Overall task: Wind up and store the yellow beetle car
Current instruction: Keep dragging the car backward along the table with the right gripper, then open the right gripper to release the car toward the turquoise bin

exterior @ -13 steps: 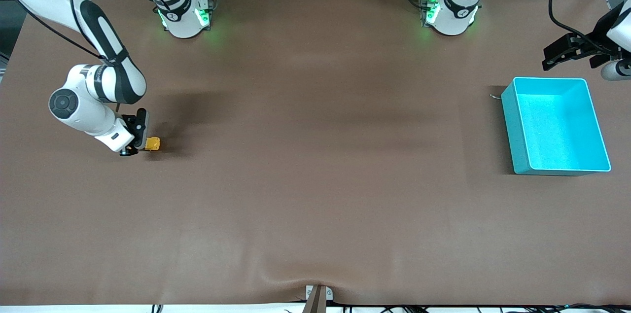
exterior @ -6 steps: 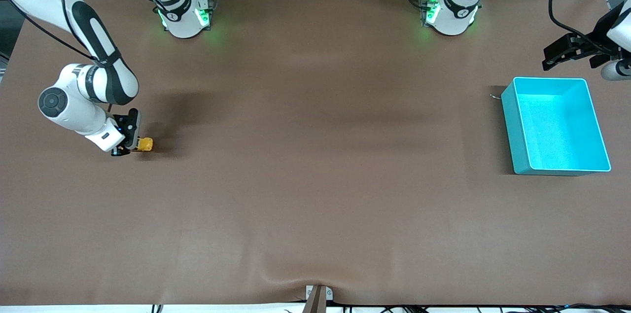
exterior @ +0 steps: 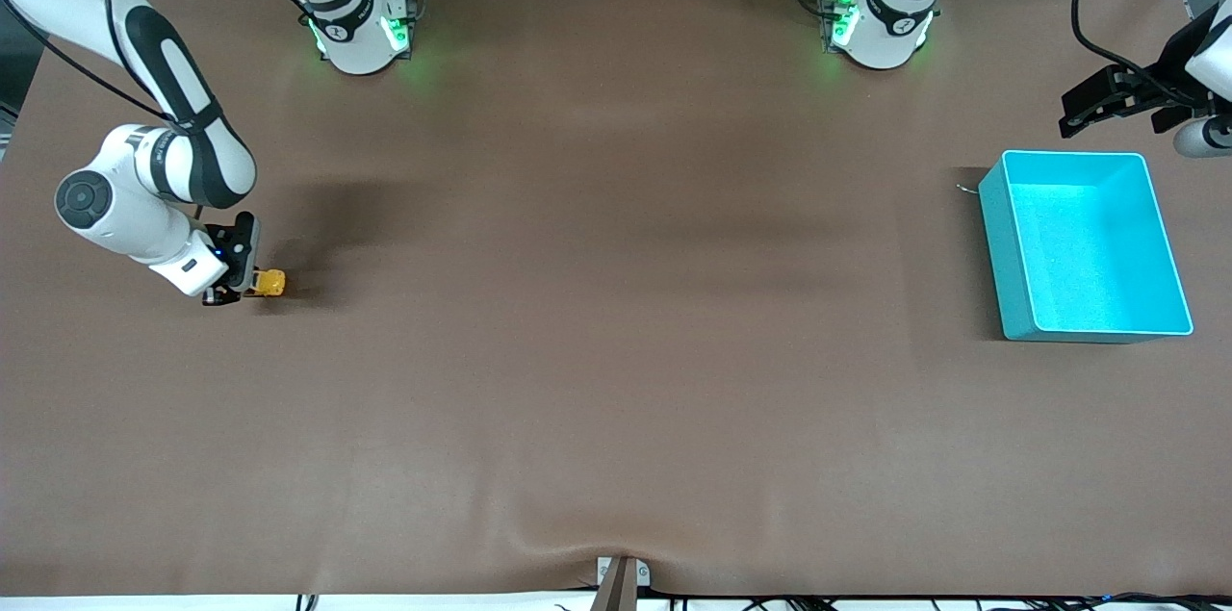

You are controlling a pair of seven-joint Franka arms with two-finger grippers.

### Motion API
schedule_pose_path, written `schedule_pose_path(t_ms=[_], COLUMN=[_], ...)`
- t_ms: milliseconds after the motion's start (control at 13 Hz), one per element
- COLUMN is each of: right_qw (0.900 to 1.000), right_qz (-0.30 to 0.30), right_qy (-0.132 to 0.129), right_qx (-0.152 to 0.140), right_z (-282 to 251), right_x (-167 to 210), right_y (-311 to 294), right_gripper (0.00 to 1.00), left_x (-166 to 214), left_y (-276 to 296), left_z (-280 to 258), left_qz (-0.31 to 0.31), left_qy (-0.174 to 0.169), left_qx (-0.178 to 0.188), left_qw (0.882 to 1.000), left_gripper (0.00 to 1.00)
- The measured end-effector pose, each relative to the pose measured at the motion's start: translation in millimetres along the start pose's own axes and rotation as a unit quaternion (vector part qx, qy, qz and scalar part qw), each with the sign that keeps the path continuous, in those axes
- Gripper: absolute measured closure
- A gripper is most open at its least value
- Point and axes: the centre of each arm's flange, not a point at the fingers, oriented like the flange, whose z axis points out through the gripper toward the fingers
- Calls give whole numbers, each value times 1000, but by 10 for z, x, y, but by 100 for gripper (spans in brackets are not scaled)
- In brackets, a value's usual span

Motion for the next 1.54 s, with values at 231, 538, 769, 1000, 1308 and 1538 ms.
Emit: schedule_pose_path(t_ms=[231, 538, 769, 1000, 1308, 1538], right_qw=[1000, 1000, 1000, 1000, 999, 997], right_qz=[3, 1, 5, 11, 28, 50], right_qy=[0, -1, -1, 0, 10, 23], right_qx=[-1, -3, -5, -1, 43, 48], right_z=[1, 6, 9, 53, -157, -330], right_x=[-60, -199, -302, -377, -609, -750], right_y=[2, -1, -4, 59, 390, 473], right_gripper=[61, 61, 61, 45, 1, 0], left_x=[0, 1, 1, 1, 1, 2], left_y=[-4, -4, -4, -3, 0, -3], left_z=[1, 8, 9, 10, 11, 12], left_qz=[-19, -20, -20, -19, -6, -7], left_qy=[0, -1, -1, -1, -1, -1], left_qx=[0, 0, 0, 0, 0, 0], left_qw=[1000, 1000, 1000, 1000, 1000, 1000], left_gripper=[0, 0, 0, 0, 0, 0])
